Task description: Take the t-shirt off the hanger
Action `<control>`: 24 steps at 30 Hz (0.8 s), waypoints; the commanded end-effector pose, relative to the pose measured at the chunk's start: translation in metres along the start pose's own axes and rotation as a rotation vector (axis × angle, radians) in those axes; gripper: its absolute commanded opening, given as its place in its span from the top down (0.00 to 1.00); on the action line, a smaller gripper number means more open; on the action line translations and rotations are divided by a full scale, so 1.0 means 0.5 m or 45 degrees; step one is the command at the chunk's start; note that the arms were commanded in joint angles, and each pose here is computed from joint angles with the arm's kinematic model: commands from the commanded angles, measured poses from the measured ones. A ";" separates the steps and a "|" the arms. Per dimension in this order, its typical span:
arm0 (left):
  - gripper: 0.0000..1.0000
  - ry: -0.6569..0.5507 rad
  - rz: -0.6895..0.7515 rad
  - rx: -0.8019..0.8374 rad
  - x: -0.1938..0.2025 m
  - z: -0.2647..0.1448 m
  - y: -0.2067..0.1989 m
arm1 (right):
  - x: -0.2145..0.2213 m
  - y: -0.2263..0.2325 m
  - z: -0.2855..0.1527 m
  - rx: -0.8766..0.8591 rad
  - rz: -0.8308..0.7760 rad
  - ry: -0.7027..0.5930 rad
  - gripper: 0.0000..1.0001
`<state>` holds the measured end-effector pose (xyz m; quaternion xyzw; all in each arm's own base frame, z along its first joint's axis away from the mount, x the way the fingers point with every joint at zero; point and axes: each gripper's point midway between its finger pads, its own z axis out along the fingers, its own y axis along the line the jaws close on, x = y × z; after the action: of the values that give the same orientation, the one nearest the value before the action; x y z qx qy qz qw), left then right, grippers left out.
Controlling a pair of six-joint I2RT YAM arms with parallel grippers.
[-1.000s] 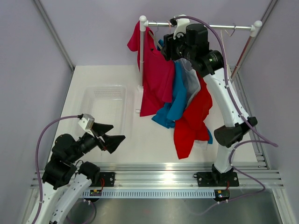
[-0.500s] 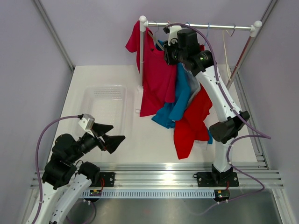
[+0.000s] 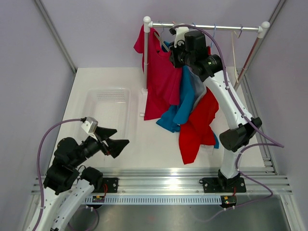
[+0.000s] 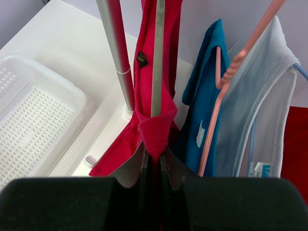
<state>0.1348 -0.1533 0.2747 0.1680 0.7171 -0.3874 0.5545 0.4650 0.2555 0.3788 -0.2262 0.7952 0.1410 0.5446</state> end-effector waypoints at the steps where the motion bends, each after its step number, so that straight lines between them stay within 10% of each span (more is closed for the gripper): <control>1: 0.01 -0.022 -0.009 -0.016 -0.012 0.008 0.005 | -0.144 0.010 -0.096 0.061 -0.014 -0.330 1.00; 24: 0.01 -0.086 -0.134 0.146 -0.138 0.050 -0.066 | -0.008 0.052 -0.145 0.138 0.212 -0.417 1.00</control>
<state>0.1573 -0.1716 0.2984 0.1398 0.7356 -0.4154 0.5166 0.4121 0.2501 0.3334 -0.1461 0.7880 0.1501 0.5790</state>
